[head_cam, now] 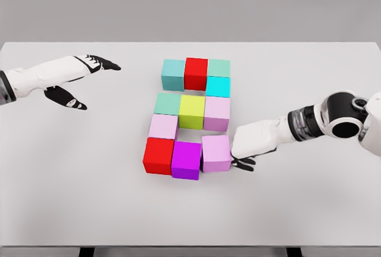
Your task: Assemble the squares on the desktop into the number 2
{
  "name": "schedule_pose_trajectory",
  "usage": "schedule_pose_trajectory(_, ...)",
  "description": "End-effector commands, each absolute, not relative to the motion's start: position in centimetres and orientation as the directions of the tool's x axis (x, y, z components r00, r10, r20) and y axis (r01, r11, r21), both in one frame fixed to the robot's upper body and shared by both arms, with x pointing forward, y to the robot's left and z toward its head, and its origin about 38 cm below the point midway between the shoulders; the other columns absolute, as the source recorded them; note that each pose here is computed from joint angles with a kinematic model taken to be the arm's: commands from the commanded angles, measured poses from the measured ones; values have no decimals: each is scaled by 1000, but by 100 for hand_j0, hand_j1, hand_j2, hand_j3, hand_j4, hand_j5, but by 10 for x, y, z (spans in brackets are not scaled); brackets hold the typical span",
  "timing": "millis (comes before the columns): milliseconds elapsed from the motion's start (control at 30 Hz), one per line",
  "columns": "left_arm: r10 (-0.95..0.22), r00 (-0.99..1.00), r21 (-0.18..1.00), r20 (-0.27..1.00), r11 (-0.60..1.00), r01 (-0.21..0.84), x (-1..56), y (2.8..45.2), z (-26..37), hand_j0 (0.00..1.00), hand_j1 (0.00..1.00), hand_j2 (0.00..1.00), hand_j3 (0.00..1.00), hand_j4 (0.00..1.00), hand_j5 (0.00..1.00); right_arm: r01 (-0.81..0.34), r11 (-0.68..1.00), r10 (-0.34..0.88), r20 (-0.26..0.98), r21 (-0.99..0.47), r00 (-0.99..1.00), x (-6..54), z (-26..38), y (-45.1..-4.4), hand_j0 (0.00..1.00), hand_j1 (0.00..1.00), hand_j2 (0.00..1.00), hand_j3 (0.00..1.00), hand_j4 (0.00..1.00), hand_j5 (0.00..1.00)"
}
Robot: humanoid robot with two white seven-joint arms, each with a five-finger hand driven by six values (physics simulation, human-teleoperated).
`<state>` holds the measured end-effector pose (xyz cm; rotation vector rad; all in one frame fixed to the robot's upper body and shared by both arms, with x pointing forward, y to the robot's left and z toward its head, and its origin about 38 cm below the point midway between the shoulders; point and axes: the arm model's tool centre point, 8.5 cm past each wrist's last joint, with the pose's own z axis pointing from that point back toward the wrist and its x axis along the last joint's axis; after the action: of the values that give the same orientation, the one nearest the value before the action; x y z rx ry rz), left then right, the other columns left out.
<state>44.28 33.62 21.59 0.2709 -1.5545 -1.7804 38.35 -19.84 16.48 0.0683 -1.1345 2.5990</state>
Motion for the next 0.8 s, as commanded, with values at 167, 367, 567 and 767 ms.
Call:
schedule_pose_trajectory(167,-649,-693,919,313,23,394,444,338,215,100,100,100,100,100,100,-294,-640,254,165,-710,-953,383,165,-198,12,12,12,12,12,12)
schedule_pose_trajectory(367,-649,-693,919,314,24,393,444,338,215,100,100,100,100,100,100,-296,-639,251,171,-710,-953,381,164,-197,12,12,12,12,12,12)
schedule_pose_trajectory(567,-649,-692,918,315,24,395,444,338,214,100,100,100,100,100,100,-298,-639,251,174,-710,-952,381,163,-197,12,12,12,12,12,12)
schedule_pose_trajectory(767,-650,-692,918,314,23,395,444,338,214,100,100,100,100,100,100,-306,-638,261,175,-707,-949,382,161,-200,12,12,12,12,12,12)
